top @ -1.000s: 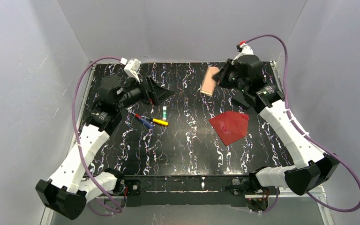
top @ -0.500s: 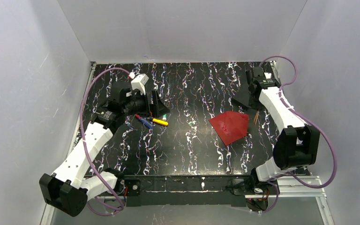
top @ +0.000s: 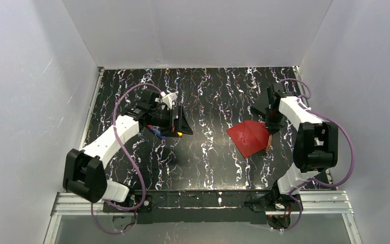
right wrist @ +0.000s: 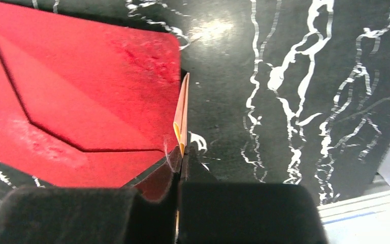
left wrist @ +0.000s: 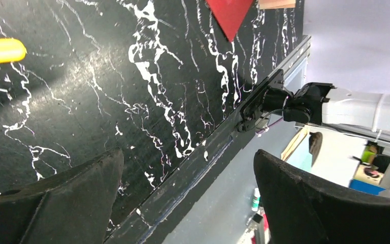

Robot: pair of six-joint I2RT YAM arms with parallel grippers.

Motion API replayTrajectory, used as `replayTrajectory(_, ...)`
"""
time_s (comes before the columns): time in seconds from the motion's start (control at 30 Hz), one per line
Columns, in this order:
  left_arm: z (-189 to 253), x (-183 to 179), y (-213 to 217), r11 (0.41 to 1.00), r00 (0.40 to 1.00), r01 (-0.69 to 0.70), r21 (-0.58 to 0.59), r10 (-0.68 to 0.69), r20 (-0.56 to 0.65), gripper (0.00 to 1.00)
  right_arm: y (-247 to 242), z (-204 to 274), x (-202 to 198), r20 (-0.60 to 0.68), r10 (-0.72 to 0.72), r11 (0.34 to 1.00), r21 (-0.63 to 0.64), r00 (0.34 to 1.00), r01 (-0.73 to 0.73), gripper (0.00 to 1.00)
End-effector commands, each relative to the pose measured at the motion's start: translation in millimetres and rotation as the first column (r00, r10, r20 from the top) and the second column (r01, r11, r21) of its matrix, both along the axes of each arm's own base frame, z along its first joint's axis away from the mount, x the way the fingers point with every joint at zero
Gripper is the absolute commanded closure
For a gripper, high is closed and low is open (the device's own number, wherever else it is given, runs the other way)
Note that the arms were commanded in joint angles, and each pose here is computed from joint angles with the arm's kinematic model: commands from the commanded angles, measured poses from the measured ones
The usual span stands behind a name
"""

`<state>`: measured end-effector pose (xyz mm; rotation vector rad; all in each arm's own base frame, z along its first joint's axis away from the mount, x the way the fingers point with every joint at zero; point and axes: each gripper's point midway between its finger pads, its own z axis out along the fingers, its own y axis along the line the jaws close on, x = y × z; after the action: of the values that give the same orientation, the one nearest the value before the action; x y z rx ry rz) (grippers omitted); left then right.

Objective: Place the letter into the envelope and seal it

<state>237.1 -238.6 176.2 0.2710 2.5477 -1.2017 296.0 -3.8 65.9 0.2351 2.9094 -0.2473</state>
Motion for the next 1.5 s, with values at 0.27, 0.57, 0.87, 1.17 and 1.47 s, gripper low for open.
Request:
replayTrajectory(0.27,-53,23,-16,0.973,0.95,-0.21,0.096,0.227,-0.214,0.12,67,-2,-10,0.055,0.028,0.936,0.35,0.998,-0.046,0.99)
replayTrajectory(0.57,-73,39,-24,0.954,0.922,-0.275,0.116,0.296,-0.249,0.12,140,22,-15,0.184,-0.029,0.818,0.569,0.982,-0.083,0.99)
replayTrajectory(0.87,-100,52,-13,0.92,0.908,-0.329,0.212,0.37,-0.198,0.16,147,47,-21,0.278,-0.067,0.85,0.519,0.958,-0.091,0.99)
replayTrajectory(1.17,-110,49,5,0.894,0.914,-0.32,0.315,0.378,-0.144,0.25,203,110,-6,0.535,0.079,0.616,0.637,0.841,-0.463,0.99)
replayTrajectory(1.47,-125,32,-10,0.897,0.917,-0.274,0.347,0.352,-0.186,0.39,239,89,42,0.624,0.088,0.516,0.638,0.777,-0.571,0.99)
